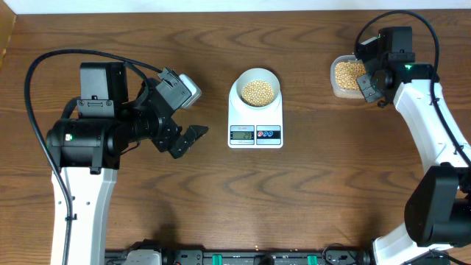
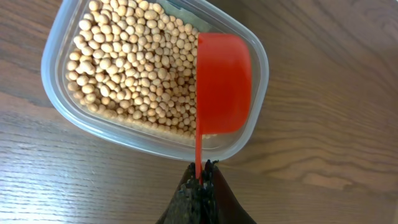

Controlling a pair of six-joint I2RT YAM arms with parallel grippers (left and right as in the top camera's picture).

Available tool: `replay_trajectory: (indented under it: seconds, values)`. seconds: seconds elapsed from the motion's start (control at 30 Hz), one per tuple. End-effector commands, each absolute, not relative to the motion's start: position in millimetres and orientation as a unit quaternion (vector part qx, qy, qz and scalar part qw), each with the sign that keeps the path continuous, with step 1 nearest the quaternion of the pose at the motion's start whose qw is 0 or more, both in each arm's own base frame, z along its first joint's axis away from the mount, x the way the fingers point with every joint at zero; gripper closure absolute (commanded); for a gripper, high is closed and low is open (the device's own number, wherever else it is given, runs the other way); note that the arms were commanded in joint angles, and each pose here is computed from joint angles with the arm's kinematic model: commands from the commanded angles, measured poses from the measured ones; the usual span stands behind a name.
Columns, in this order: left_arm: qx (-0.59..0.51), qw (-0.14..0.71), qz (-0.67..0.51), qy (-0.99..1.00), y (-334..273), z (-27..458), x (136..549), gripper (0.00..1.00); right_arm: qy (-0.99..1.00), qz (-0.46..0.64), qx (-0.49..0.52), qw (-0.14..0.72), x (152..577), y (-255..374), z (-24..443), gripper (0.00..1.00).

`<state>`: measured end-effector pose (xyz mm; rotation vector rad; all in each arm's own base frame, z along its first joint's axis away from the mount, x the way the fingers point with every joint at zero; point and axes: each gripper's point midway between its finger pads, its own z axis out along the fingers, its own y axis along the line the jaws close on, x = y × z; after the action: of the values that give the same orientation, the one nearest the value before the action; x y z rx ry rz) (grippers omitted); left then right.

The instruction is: Scoop item into bowl and weigh 50g on scale

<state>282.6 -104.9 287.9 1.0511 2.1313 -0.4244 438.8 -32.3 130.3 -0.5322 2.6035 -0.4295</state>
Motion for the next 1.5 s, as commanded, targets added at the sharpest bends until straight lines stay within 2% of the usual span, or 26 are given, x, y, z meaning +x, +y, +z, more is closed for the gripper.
replay_trajectory:
  seconds: [0.0,0.33,0.47,0.83,1.17,1.47]
  values:
    - [0.407,0.366,-0.168,0.82,-106,296,283,0.02,0.937,-0.172,-0.212,0.22,442,-37,133,0.99]
    - [0.407,0.366,-0.168,0.82,-106,296,283,0.02,0.925,-0.239,-0.237,0.179,450,-56,110,0.99]
    - [0.407,0.366,-0.168,0.82,-106,296,283,0.02,0.925,-0.232,-0.244,0.175,449,-52,107,0.99]
    - [0.407,0.366,-0.168,0.82,-106,296,283,0.02,0.953,-0.088,-0.209,0.199,442,-4,93,0.99]
    - [0.407,0.366,-0.168,0.82,-106,296,283,0.02,0.973,-0.006,-0.082,0.214,442,-12,93,0.99]
    - [0.407,0.366,-0.168,0.82,-106,296,283,0.02,0.964,0.138,0.024,0.226,442,-17,101,0.99]
